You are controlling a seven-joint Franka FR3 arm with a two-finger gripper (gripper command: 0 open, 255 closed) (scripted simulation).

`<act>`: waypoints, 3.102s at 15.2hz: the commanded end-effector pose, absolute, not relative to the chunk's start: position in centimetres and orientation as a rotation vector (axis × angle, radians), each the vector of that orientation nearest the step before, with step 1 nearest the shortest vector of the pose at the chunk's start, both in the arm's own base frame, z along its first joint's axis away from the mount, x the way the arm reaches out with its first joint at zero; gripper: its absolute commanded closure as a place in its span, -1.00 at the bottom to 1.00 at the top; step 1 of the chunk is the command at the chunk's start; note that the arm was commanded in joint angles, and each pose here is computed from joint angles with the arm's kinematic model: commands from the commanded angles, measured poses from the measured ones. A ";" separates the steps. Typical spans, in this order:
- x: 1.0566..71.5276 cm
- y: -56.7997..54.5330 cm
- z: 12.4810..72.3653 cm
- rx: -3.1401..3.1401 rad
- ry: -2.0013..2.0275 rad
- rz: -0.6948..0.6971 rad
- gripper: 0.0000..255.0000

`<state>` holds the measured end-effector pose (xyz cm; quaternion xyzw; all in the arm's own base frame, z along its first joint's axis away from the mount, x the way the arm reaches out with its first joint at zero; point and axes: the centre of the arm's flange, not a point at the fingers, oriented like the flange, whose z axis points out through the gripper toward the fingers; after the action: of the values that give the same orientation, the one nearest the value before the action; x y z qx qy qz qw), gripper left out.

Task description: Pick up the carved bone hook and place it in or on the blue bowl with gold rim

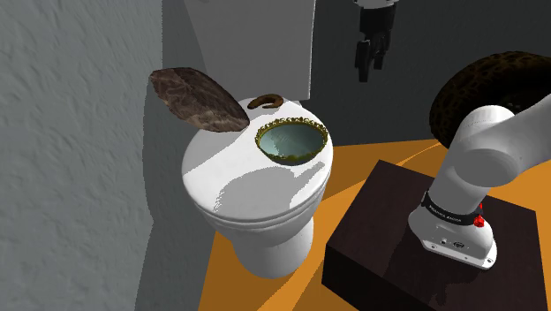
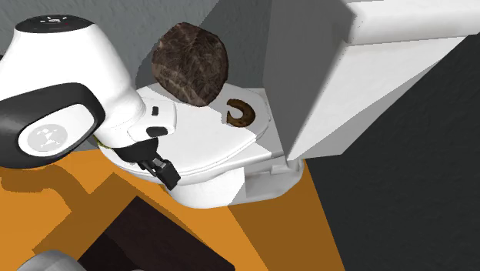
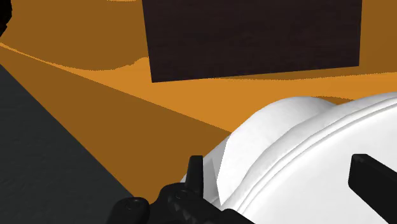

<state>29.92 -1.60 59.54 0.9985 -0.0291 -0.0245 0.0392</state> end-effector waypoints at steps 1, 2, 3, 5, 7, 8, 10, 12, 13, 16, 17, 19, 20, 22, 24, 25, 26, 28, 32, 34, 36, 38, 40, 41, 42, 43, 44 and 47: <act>29.9 -1.6 59.5 3.061 -0.089 -0.075 -1.00; 31.1 -1.6 59.1 3.061 -0.094 -0.072 -1.00; 32.3 -1.6 58.7 3.062 -0.099 -0.068 -1.00; 34.8 -1.7 57.8 3.062 -0.109 -0.061 -1.00; 37.2 -1.7 56.9 3.062 -0.118 -0.054 -1.00; 38.4 -1.7 56.5 3.063 -0.123 -0.051 -1.00; 40.8 -1.8 55.6 3.063 -0.133 -0.044 -1.00; 43.3 -1.9 54.8 3.063 -0.142 -0.037 -1.00; 44.5 -2.0 54.4 3.064 -0.147 -0.033 -1.00; 48.1 -2.1 53.2 3.064 -0.162 -0.023 -1.00; 49.4 -2.2 52.8 3.064 -0.167 -0.019 -1.00; 51.8 -2.3 52.0 3.064 -0.176 -0.012 -1.00; 53.0 -2.4 51.6 3.064 -0.181 -0.009 -1.00; 55.5 -2.6 50.8 3.064 -0.191 -0.002 -1.00; 57.9 -2.7 50.1 3.064 -0.200 0.005 -1.00; 59.2 -2.8 49.7 3.065 -0.205 0.009 -1.00; 60.4 -2.9 49.3 3.065 -0.210 0.013 -1.00; 62.9 -3.1 48.6 3.064 -0.220 0.020 -1.00; 65.2 -3.4 46.8 3.064 -0.229 0.026 -1.00; 65.2 -3.5 45.8 3.064 -0.229 0.026 -1.00; 65.2 -3.6 44.7 3.064 -0.229 0.026 -1.00; 65.2 -3.6 43.9 3.064 -0.229 0.026 -1.00; 65.2 -3.6 43.9 3.064 -0.229 0.026 -1.00; 65.2 -3.6 43.9 3.064 -0.229 0.026 -1.00; 65.2 -3.6 43.9 3.064 -0.229 0.026 -1.00; 65.2 -3.6 43.9 3.064 -0.229 0.026 -1.00; 65.2 -3.6 43.9 3.064 -0.229 0.026 -1.00; 65.2 -3.6 43.9 3.064 -0.229 0.026 1.00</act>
<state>65.19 -3.60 43.91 0.9966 -0.0743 0.0086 0.0342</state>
